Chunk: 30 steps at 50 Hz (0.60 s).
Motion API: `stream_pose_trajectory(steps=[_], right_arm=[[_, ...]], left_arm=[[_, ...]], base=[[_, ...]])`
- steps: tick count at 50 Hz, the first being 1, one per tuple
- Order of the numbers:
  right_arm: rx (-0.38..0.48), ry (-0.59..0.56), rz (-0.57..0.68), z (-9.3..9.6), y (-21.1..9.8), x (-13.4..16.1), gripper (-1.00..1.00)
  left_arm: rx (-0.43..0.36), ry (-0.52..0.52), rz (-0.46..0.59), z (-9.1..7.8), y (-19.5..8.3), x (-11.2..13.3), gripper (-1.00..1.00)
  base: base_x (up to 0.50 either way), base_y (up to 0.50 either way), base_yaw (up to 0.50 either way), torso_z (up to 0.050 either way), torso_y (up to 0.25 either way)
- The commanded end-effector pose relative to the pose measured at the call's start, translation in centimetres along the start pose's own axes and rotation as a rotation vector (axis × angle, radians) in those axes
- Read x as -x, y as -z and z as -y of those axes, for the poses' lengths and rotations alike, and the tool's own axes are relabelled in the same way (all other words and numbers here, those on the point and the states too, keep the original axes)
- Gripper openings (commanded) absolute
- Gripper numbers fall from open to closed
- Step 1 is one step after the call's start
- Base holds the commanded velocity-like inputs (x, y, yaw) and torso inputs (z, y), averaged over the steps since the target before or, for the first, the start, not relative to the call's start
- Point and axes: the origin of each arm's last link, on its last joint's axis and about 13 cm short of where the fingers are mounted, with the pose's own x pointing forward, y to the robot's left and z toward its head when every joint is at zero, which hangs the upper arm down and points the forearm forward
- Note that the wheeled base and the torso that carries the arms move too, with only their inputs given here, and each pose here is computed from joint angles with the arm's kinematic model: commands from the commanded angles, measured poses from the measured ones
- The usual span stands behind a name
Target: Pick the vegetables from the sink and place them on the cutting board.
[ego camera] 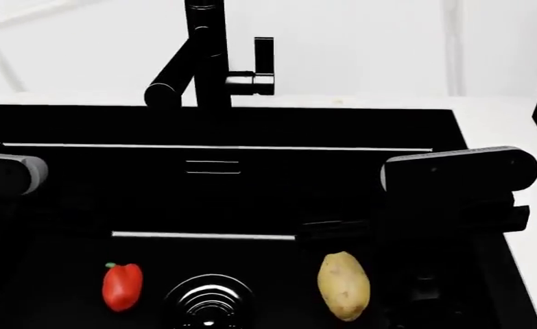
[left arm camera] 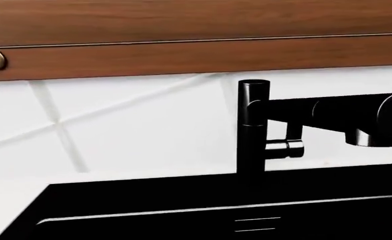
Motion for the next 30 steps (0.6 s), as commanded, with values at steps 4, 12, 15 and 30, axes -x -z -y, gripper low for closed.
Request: stream_pose_trajectory(steps=[4,12,15,30], right_arm=[[0.0,0.012,0.003,0.2,-0.2,0.3,1.0],[0.02,0.049,-0.071,1.2,0.4,0.2,1.0],[0.096,0.037,-0.122,2.3,-0.1,-0.7,1.0],[0.358,-0.152,-0.31,6.2,-3.8,-6.7,1.0]], left_arm=[[-0.008,0.014,-0.006,0.2,0.1,0.1,1.0],[-0.033,0.028,-0.041,-0.2,0.6,-0.9,1.0],[-0.071,0.048,-0.052,-0.5,-0.4,-2.2,1.0],[-0.232,0.115,-0.212,-4.6,-2.1,-7.0,1.0]], base=[[0.48,0.0,0.0,0.0,0.0],[0.16,0.0,0.0,0.0,0.001],[0.0,0.0,0.0,0.0,0.0],[0.0,0.0,0.0,0.0,0.0]])
